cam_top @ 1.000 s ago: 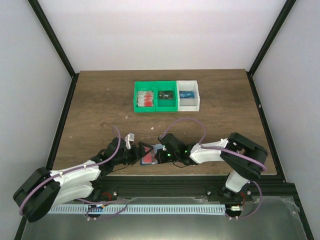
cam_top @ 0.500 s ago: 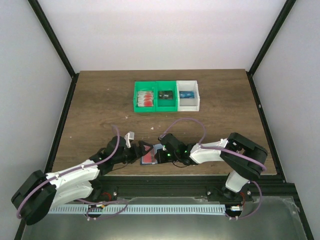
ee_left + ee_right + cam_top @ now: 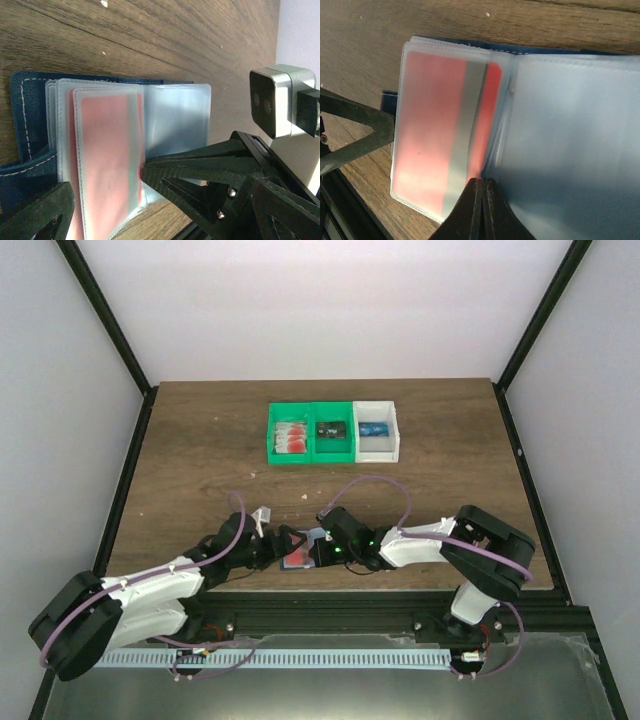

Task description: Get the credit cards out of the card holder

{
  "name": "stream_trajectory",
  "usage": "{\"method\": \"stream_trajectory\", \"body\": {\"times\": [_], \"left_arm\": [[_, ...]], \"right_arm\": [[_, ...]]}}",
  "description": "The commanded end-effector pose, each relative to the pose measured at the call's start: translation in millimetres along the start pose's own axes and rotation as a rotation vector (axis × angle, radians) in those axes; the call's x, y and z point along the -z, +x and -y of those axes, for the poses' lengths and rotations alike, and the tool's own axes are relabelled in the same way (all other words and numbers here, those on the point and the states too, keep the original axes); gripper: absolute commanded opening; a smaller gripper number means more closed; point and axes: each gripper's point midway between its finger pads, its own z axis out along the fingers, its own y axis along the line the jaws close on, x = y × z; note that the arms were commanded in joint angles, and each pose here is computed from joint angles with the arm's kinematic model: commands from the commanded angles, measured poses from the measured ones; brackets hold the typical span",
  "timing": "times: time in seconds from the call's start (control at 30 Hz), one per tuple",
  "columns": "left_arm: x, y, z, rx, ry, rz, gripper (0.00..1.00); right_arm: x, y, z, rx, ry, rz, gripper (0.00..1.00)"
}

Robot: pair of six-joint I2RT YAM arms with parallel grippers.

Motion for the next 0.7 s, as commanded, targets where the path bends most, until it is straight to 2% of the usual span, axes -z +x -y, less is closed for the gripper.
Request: {"method": "stream_trajectory", "body": {"times": [0.0,0.4,0.67], "left_arm": [[-0.6,-4.2,3.4,-0.017,-0.002,0.010,0.99],[-4.0,3.6,29.5,0.023,0.150,-0.041,0.99],[-3.2,3.9,44.2,0.012,0.188,-0.045,1.00]], "right_arm": [[-4.6,10.0,11.1,-0.005,0.045,-0.030,0.00],[-3.0,8.5,8.0,-0.003,0.031,-0.024,0.01],[4.0,3.3,0.1,0.011,0.000,0.002,0.01]]}}
